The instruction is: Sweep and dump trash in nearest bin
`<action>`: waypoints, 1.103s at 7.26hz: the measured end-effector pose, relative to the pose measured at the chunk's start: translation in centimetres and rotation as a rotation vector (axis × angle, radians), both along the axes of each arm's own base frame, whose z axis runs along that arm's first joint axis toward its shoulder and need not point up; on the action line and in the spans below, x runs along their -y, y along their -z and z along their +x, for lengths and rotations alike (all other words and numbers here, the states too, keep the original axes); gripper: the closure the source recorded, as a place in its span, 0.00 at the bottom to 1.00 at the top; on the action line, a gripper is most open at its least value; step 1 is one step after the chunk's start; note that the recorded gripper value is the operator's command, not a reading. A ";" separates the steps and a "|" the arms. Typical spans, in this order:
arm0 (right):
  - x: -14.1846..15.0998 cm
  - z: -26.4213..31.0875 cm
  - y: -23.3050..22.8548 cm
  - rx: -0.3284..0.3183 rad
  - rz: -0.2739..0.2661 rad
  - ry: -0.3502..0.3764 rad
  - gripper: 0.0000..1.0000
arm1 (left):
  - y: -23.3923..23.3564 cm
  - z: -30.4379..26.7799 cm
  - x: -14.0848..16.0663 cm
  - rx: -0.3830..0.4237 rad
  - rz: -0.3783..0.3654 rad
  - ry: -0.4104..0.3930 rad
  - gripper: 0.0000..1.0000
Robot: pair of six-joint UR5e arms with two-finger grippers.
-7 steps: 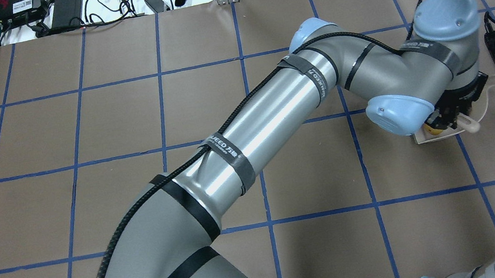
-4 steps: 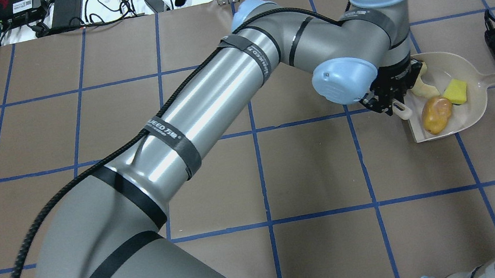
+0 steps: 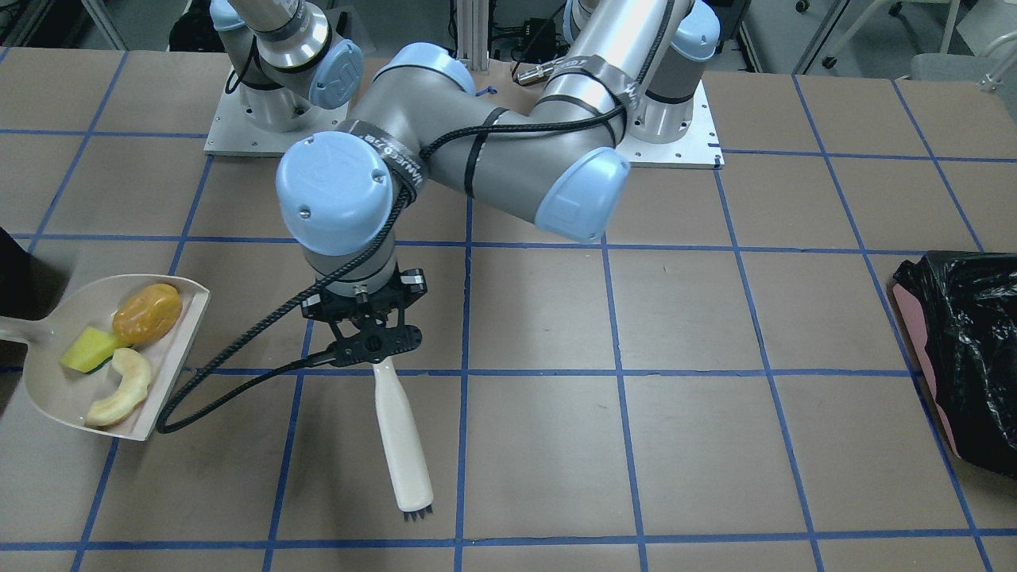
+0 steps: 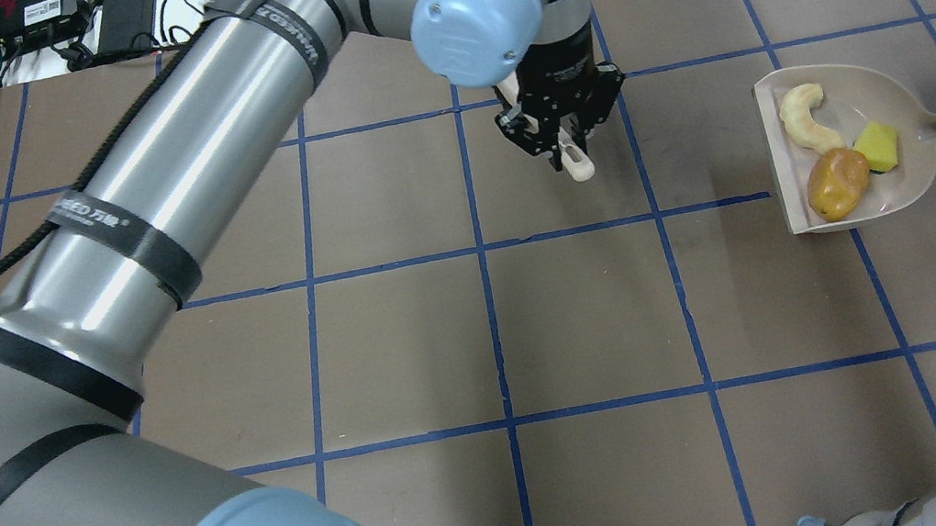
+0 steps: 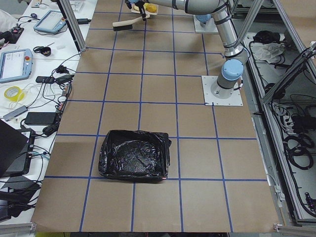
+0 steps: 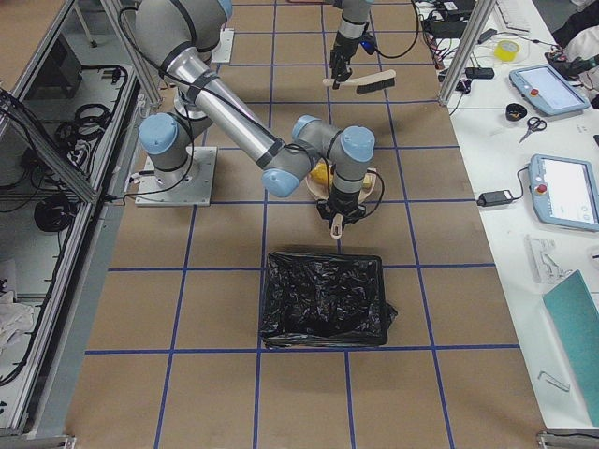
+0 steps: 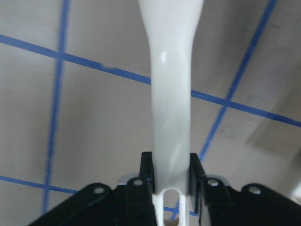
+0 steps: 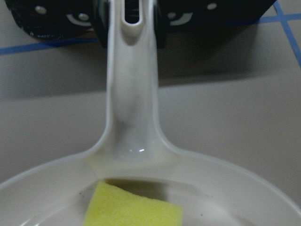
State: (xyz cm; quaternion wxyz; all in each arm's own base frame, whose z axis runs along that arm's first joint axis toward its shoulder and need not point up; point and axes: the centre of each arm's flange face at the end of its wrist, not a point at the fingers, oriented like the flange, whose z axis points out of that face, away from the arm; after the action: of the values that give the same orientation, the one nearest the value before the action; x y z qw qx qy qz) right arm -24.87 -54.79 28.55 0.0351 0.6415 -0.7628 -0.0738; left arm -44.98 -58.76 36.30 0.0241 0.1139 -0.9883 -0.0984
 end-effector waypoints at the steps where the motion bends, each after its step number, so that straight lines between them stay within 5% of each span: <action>1: -0.2 -2.0 -1.8 0.017 0.002 0.036 1.00 | -1.0 3.2 -0.1 0.020 0.022 0.076 1.00; 3: -1.4 -6.9 -5.2 0.051 0.018 0.100 1.00 | -0.4 7.2 -4.0 0.059 0.085 0.183 1.00; 5: -4.0 -12.8 -7.6 0.059 0.020 0.120 1.00 | 3.2 9.4 -10.0 0.077 0.137 0.202 1.00; 8: -8.8 -23.3 -9.2 0.025 0.011 0.142 1.00 | 7.3 8.2 -15.9 0.064 0.076 0.210 1.00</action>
State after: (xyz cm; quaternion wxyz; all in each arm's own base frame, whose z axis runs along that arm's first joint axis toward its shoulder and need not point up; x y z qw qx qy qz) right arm -48.21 -46.03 37.78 0.0168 0.5866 -0.8064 -0.0725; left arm -36.79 -42.83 29.04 -0.0223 0.0138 -0.9906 -0.1341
